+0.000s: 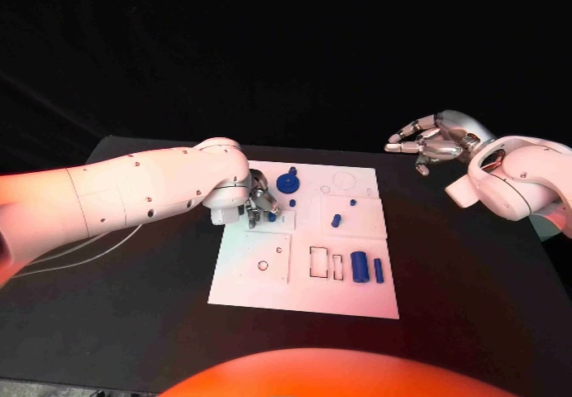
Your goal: Assemble the parts on the task board
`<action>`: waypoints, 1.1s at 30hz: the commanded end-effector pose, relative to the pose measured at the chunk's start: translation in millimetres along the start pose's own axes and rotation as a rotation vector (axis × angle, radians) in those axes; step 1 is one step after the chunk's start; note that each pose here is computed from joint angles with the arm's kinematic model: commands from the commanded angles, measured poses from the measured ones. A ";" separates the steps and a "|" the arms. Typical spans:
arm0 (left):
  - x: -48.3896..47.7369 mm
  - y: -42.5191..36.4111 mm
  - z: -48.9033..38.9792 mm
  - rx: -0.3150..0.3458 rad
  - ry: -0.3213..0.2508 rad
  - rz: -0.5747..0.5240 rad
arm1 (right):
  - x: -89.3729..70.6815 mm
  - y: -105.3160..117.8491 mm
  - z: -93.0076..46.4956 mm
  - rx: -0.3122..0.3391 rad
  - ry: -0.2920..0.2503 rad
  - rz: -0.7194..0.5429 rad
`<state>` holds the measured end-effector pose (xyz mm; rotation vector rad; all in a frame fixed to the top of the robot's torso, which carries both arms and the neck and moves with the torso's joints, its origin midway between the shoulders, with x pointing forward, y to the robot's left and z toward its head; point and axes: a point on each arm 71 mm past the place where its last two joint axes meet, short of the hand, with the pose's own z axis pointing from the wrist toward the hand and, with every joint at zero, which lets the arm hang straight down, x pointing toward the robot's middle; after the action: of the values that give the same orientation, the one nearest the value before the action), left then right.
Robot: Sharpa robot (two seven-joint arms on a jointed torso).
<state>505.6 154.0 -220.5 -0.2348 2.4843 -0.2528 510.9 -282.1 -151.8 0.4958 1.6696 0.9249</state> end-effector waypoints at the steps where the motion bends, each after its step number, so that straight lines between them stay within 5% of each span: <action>1: 0.3 1.1 -0.5 -0.033 0.012 0.023 | 0.7 0.3 -0.3 -0.004 0.011 -0.008; 33: -3.2 6.7 0.4 -0.058 -0.003 0.007 | 0.0 -0.1 -0.3 -0.005 0.008 -0.008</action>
<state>508.0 158.1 -220.2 -0.2328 2.4847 -0.2394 510.9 -282.9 -151.8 0.4944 1.6704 0.9232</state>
